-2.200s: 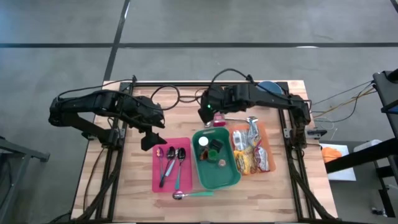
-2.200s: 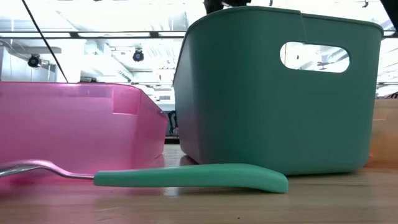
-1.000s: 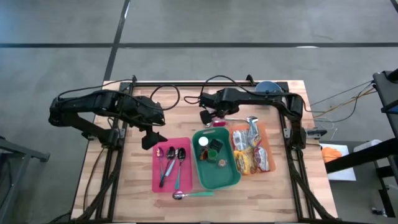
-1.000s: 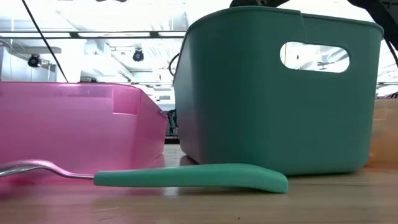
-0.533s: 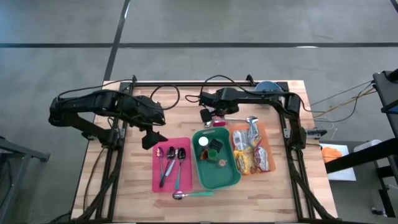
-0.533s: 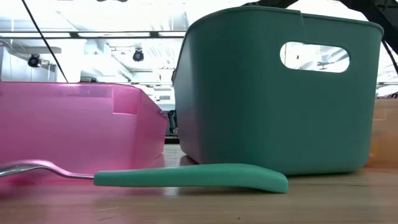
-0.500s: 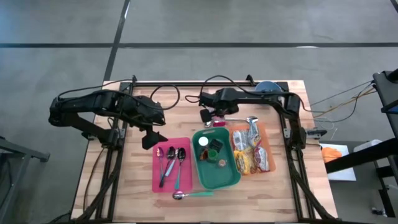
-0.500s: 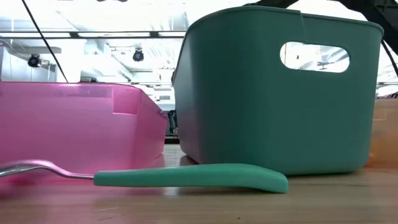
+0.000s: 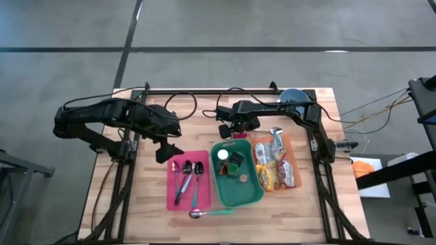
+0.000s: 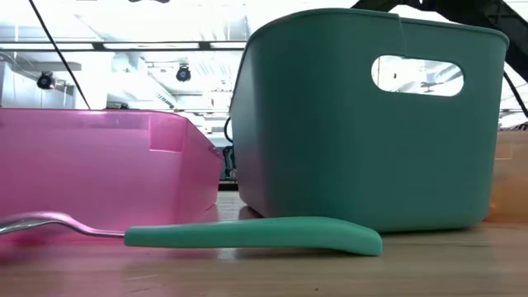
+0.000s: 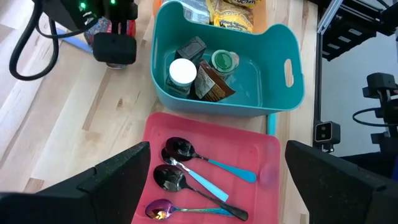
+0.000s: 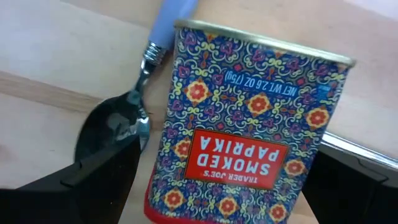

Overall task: Pick & Place Food Item
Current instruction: Put the red seasoning can into the green bin

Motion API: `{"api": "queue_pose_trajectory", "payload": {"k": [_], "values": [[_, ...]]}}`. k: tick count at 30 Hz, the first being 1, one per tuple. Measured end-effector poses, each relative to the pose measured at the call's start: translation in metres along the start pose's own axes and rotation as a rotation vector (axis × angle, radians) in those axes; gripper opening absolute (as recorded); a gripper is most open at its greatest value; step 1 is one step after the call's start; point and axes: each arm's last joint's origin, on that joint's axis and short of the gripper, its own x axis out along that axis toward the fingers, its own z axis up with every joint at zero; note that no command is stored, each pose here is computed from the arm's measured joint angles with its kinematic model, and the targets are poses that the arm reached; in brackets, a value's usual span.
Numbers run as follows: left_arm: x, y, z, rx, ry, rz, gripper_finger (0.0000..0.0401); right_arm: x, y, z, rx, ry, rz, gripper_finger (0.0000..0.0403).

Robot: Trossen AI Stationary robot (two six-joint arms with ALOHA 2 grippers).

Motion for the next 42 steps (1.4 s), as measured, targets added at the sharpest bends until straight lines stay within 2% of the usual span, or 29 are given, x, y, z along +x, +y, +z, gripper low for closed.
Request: {"api": "queue_pose_trajectory", "payload": {"k": [10, 12, 17, 26, 30, 34, 42], "values": [[0.000, 0.000, 0.000, 0.000, -0.003, 0.007, 0.0373, -0.003, 0.000, 0.000, -0.010, -0.027, -0.009, 0.0384], [0.000, 0.000, 0.000, -0.001, -0.004, 0.008, 0.0373, -0.003, 0.000, 0.000, -0.010, -0.027, -0.009, 0.0366], [0.000, 0.000, 0.000, -0.001, -0.003, 0.008, 0.0373, -0.003, 0.000, 0.000, -0.016, -0.023, -0.005, 0.0278], [0.000, 0.000, 0.000, -0.004, -0.002, 0.008, 0.0373, -0.004, 0.002, -0.005, -0.046, -0.005, 0.003, 0.0276], [0.000, 0.000, 0.000, -0.011, -0.002, 0.007, 0.0373, -0.010, 0.006, -0.013, -0.127, 0.005, 0.022, 0.0276], [0.000, 0.000, 0.000, -0.018, -0.002, 0.007, 0.0373, -0.023, 0.008, -0.020, -0.190, -0.017, 0.022, 0.0276], [0.000, 0.000, 0.001, -0.060, -0.011, 0.003, 0.0373, -0.071, 0.011, -0.027, -0.280, -0.143, 0.077, 0.0276]]}}
